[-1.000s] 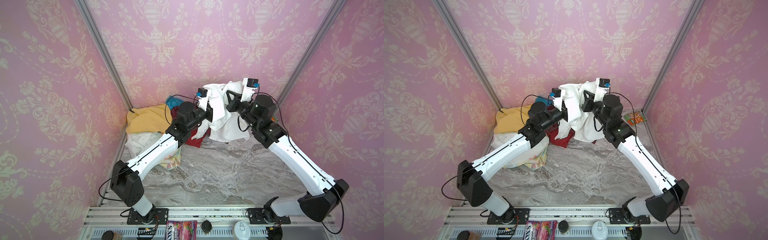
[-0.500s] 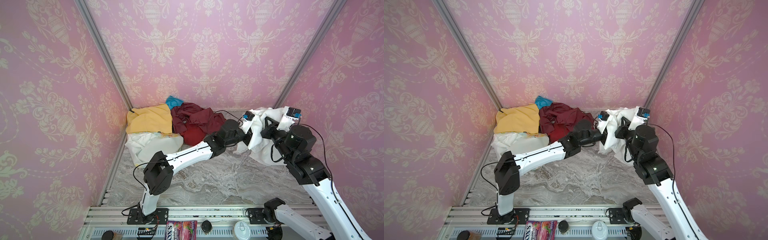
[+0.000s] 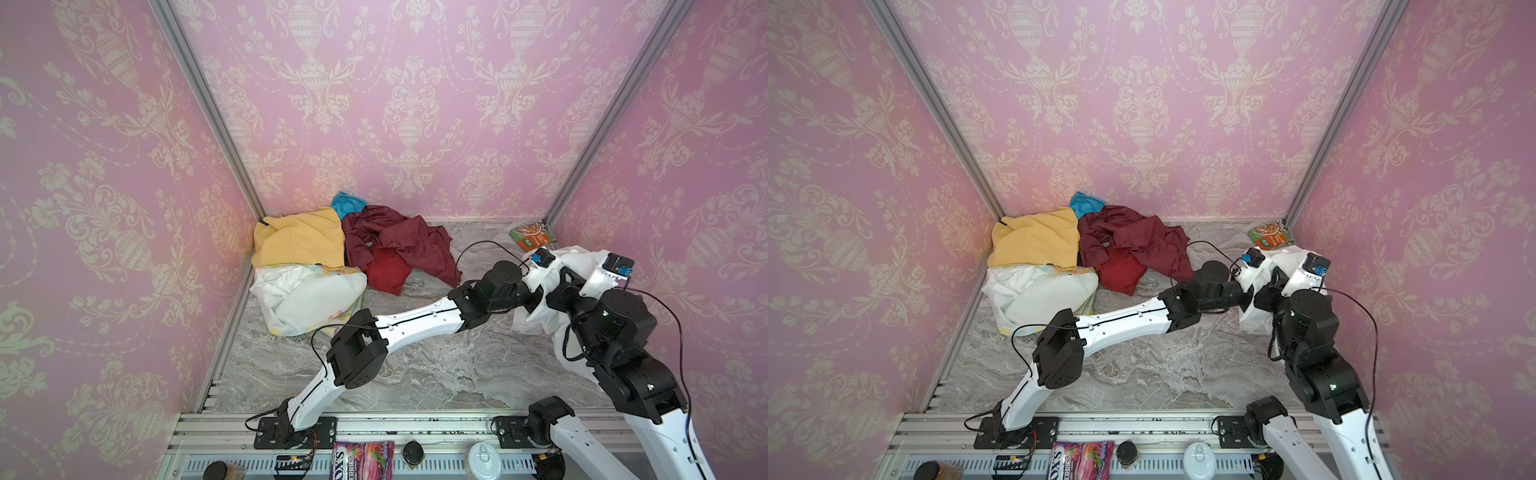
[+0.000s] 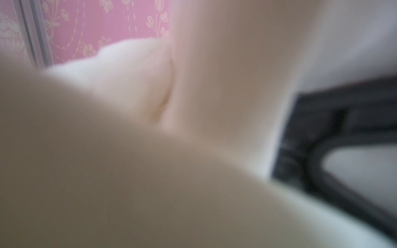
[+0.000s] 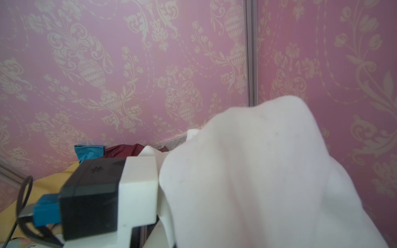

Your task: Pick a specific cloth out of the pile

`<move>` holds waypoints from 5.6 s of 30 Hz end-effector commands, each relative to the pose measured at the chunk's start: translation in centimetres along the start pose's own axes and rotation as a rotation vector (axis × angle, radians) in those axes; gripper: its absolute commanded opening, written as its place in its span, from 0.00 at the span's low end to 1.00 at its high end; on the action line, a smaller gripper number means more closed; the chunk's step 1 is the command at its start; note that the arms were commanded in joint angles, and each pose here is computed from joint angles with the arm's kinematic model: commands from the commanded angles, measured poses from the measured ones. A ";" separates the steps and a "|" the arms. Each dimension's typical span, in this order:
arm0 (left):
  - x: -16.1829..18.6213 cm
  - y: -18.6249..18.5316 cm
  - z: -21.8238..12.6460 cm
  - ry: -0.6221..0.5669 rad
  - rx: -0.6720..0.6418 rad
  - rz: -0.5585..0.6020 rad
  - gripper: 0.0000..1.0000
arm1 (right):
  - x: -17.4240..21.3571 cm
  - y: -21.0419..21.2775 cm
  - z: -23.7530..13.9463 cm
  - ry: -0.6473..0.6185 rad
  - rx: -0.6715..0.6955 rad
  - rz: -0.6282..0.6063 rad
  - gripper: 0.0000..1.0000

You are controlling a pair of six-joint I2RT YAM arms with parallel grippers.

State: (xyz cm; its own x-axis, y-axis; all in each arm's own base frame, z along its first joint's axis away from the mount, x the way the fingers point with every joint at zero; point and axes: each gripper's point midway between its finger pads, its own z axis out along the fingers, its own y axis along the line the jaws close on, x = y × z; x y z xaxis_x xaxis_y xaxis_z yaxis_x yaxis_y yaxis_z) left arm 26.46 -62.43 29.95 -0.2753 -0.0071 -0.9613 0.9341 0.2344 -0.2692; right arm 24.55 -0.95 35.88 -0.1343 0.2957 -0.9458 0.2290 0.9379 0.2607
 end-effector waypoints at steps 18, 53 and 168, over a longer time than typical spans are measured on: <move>8.1 10.8 -0.7 0.061 -0.151 -0.190 0.00 | 12.6 -6.6 8.6 0.266 0.157 0.459 0.00; 16.7 13.2 -0.5 0.261 -0.173 -0.246 0.00 | 18.5 -9.5 10.4 0.567 0.250 0.402 0.70; 9.9 13.6 -31.5 0.117 -0.696 -0.254 0.82 | 20.5 -16.2 12.4 0.505 0.623 0.523 0.57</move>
State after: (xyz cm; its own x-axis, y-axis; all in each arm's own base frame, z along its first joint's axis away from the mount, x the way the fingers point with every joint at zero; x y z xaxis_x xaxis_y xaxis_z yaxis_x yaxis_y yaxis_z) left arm 28.53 -28.79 17.91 -0.5178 -0.0254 -0.8551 0.5162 0.7878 -0.3360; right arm 29.72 -11.88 6.82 -0.2570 0.8529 -0.4544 0.8505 0.4229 0.3128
